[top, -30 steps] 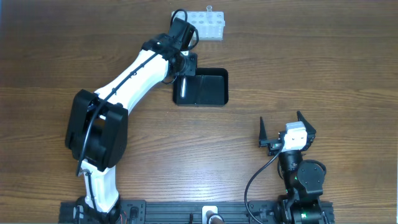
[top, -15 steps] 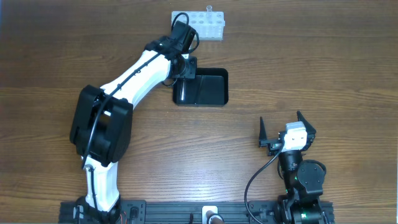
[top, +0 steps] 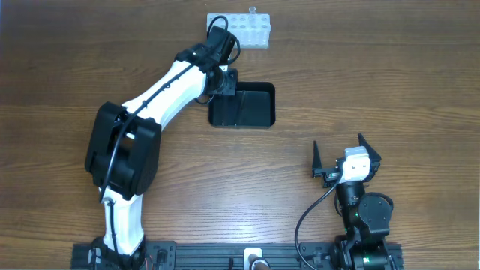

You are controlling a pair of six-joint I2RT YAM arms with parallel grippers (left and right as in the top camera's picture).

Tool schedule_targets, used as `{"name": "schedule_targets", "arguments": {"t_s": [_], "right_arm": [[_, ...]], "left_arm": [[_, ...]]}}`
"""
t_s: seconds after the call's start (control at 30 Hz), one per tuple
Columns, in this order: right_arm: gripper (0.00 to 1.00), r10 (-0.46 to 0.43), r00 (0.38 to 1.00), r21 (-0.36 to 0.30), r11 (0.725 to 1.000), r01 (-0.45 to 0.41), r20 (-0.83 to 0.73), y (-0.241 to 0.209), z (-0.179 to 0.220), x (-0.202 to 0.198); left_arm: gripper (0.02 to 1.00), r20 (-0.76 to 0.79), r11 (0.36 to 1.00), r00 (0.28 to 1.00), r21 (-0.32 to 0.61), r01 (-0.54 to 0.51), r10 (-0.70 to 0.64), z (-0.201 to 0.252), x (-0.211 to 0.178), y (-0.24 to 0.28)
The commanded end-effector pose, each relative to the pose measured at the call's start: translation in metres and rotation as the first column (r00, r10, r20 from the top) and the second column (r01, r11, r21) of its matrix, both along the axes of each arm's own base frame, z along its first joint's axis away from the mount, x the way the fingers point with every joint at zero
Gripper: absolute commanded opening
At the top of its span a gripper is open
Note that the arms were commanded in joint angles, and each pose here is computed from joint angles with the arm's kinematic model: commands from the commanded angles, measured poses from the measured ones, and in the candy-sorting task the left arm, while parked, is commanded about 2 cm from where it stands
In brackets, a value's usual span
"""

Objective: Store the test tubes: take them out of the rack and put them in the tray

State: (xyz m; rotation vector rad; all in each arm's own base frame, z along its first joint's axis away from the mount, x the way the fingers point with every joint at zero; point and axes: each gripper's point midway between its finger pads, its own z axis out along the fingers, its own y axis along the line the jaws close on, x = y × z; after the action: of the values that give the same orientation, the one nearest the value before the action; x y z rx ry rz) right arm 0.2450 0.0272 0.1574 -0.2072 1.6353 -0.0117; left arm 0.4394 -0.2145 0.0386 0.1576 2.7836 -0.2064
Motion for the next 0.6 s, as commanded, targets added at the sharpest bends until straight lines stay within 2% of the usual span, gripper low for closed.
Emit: {"name": "schedule_targets", "arguments": {"t_s": [0.03,0.13,0.33,0.5,0.6], "right_arm": [[0.991,0.010,1.000,-0.004,1.000,-0.010,-0.005,0.002,-0.003,0.000],[0.991,0.009,1.000,-0.004,1.000,-0.009,-0.005,0.002,-0.003,0.000],[0.993,0.010,1.000,-0.004,1.000,-0.010,-0.005,0.002,-0.003,0.000],[0.993,0.009,1.000,-0.004,1.000,-0.009,-0.005,0.002,-0.003,0.000],[0.991,0.010,1.000,-0.004,1.000,-0.010,-0.005,0.002,-0.003,0.000]], "left_arm": [[0.310,-0.025,1.000,1.000,0.008,-0.015,0.015,-0.012,0.000,0.004],[0.364,-0.024,1.000,1.000,0.007,-0.014,0.015,-0.012,0.000,0.004],[0.630,0.019,1.000,1.000,-0.015,-0.013,0.013,0.010,0.004,0.001],[0.728,0.104,0.998,0.994,-0.057,-0.010,0.015,0.052,0.009,-0.001],[0.739,0.171,0.997,0.985,-0.070,-0.016,0.028,0.083,0.011,0.002]]}}
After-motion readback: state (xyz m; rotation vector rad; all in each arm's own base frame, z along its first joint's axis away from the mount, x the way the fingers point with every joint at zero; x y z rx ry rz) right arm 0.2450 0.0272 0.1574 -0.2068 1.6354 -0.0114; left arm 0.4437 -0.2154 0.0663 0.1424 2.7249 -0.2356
